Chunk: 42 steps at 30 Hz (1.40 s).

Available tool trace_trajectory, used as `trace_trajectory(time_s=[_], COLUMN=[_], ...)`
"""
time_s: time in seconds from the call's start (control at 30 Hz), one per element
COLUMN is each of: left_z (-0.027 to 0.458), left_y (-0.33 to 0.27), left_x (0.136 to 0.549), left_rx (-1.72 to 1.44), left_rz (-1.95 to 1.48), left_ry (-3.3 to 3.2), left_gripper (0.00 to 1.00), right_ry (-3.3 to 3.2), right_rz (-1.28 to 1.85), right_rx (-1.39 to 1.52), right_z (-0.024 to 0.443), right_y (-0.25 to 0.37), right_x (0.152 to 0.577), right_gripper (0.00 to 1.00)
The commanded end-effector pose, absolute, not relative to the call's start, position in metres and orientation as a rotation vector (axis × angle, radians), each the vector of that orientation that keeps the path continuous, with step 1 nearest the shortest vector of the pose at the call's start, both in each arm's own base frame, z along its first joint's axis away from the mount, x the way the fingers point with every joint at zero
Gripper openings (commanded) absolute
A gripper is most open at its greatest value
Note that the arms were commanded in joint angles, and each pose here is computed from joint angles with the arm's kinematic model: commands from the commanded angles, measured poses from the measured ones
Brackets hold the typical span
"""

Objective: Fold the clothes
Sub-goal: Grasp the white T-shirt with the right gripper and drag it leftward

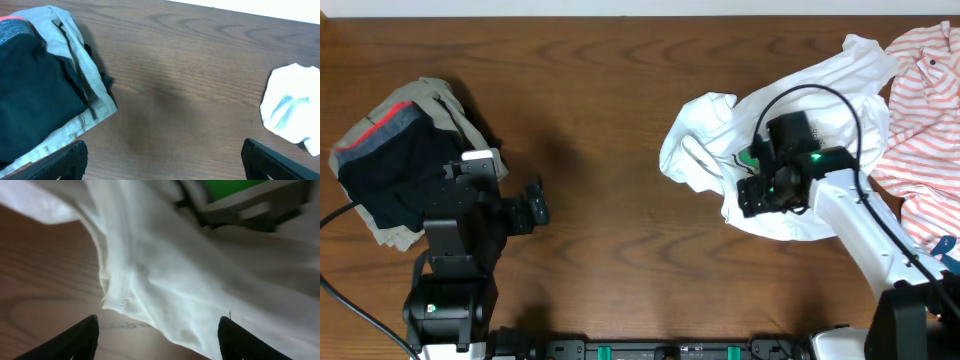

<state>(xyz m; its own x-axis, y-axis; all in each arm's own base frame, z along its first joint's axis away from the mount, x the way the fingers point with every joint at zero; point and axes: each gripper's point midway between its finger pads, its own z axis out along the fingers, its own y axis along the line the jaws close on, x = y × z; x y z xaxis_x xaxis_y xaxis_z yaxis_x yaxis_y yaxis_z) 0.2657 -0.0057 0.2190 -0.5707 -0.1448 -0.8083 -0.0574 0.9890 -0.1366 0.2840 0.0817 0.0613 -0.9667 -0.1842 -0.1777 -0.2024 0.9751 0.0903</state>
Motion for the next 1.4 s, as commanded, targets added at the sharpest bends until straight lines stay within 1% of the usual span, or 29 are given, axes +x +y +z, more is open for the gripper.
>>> trace_trajectory(time_s=[0.0,0.17,0.27,0.37,0.4,0.47,0.53,0.57,0.67,0.73,0.8,0.87,1.03,1.1,1.2,1.27,1.3,1.33,1.37], left_z=[0.228,0.228,0.228,0.228,0.228,0.228,0.228,0.228,0.228,0.228,0.228,0.228,0.228,0.228,0.228,0.228,0.228,0.228,0.228], left_y=[-0.008,-0.008,-0.008,-0.008,-0.008,-0.008,-0.008,-0.008,-0.008,-0.008,-0.008,-0.008,-0.008,-0.008,-0.008,-0.008,-0.008,-0.008,-0.008], left_x=[0.267,0.267,0.267,0.267,0.267,0.267,0.267,0.267,0.267,0.267,0.267,0.267,0.267,0.267,0.267,0.267,0.267,0.267,0.267], left_rx=[-0.142,-0.142,-0.142,-0.142,-0.142,-0.142,-0.142,-0.142,-0.142,-0.142,-0.142,-0.142,-0.142,-0.142,-0.142,-0.142,-0.142,-0.142,-0.142], left_rz=[-0.14,-0.14,-0.14,-0.14,-0.14,-0.14,-0.14,-0.14,-0.14,-0.14,-0.14,-0.139,-0.14,-0.139,-0.14,-0.139,-0.139,-0.139,-0.139], left_ry=[2.156,2.156,2.156,2.156,2.156,2.156,2.156,2.156,2.156,2.156,2.156,2.156,2.155,2.155,2.155,2.155,2.155,2.155,2.155], left_gripper=[0.98,0.98,0.98,0.98,0.98,0.98,0.98,0.98,0.98,0.98,0.98,0.98,0.98,0.98,0.98,0.98,0.98,0.98,0.98], right_ry=[2.988,2.988,2.939,2.887,2.877,2.874,2.879,2.883,2.883,2.873,2.85,2.796,2.569,2.452,2.321,2.291,2.29,2.291,2.297], right_rz=[0.197,0.188,0.105,0.075,0.079,0.079,0.073,0.074,0.081,0.12,0.216,0.325,0.402,0.433,0.492,0.515,0.518,0.518,0.514], right_rx=[-0.363,-0.409,-0.388,-0.363,-0.362,-0.361,-0.361,-0.361,-0.357,-0.382,-0.475,-0.634,-1.002,-1.087,-1.152,-1.164,-1.172,-1.178,-1.182], right_z=[0.046,0.023,0.01,0.005,0.003,0.0,-0.003,-0.004,-0.004,-0.001,0.008,0.036,0.112,0.136,0.156,0.159,0.159,0.158,0.156], right_y=[0.096,0.103,0.097,0.094,0.094,0.094,0.092,0.092,0.093,0.102,0.123,0.16,0.242,0.275,0.31,0.321,0.323,0.323,0.323], right_x=[0.269,0.254,0.26,0.269,0.27,0.268,0.266,0.264,0.264,0.265,0.265,0.266,0.264,0.259,0.252,0.246,0.244,0.243,0.242], right_gripper=[0.75,0.76,0.76,0.72,0.68,0.57,0.36,0.2,0.01,0.01,0.01,0.01,0.01,0.01,0.04,0.11,0.16,0.24,0.39])
